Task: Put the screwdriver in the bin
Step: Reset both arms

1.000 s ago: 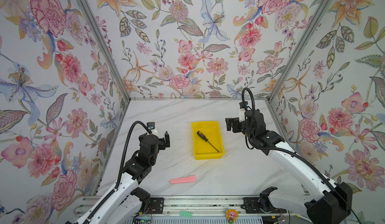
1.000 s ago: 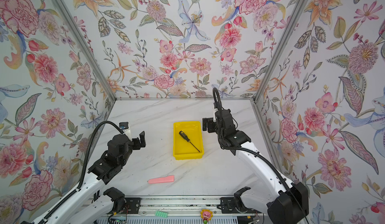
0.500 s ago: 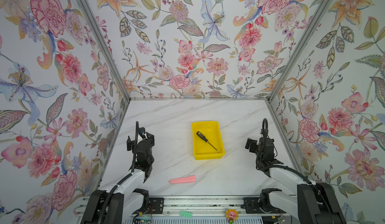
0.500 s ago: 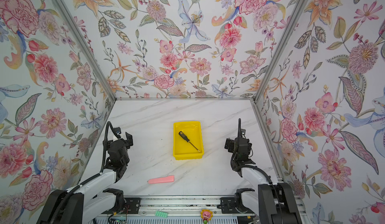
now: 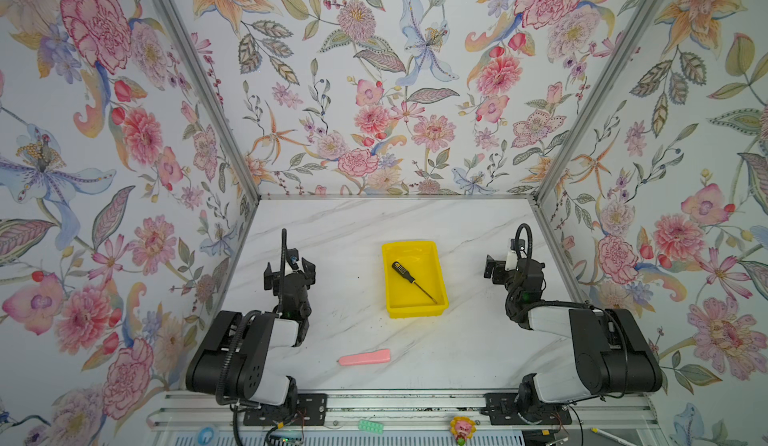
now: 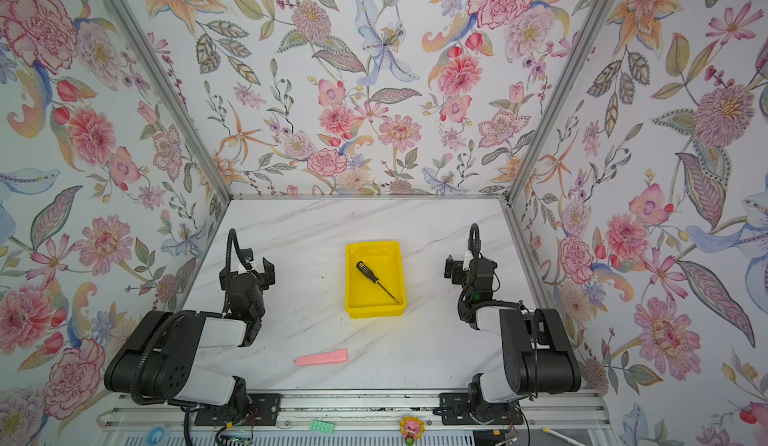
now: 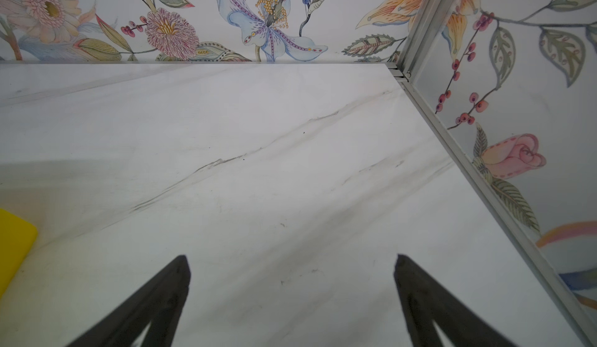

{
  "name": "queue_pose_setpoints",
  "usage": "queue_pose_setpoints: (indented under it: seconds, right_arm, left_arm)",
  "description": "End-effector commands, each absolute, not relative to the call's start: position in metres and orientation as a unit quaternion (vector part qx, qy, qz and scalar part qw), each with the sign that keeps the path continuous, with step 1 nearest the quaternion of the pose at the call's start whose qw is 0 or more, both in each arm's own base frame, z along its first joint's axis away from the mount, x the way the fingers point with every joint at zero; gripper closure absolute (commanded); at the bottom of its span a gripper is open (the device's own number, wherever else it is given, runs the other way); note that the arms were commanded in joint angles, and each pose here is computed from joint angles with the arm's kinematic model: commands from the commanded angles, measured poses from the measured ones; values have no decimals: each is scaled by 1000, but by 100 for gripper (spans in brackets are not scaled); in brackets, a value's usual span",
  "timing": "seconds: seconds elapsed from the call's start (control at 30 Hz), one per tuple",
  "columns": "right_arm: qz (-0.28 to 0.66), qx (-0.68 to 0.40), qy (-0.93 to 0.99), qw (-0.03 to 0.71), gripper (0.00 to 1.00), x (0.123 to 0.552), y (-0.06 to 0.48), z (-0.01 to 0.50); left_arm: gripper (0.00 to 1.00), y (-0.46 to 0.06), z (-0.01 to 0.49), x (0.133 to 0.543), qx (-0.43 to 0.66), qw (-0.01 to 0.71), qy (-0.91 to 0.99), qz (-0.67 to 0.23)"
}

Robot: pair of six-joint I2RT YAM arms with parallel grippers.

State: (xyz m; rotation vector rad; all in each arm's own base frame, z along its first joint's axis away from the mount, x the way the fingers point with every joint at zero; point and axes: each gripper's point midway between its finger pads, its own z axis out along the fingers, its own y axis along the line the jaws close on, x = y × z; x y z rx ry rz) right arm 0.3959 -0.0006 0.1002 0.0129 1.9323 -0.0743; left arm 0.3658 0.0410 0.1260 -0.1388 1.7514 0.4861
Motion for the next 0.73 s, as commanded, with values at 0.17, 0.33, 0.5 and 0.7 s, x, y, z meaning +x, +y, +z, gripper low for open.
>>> queue_pose_setpoints:
  seconds: [0.17,0.33,0.5,0.7]
  right_arm:
    - [-20,-5,790,612,1,388,0,104]
    - [-22,-5,788,616,1,388,0,105]
    - [-21,-7,786,618,1,387,1,106]
    - [-22,-6,786,618,1,387,1,106]
  left_arm:
    - [1,35,141,371,-44,664,730,159]
    - [1,34,146,368,-45,677,717,160]
    - [1,31,148,367,-36,683,712,160]
    - [1,21,147,372,-9,683,716,145]
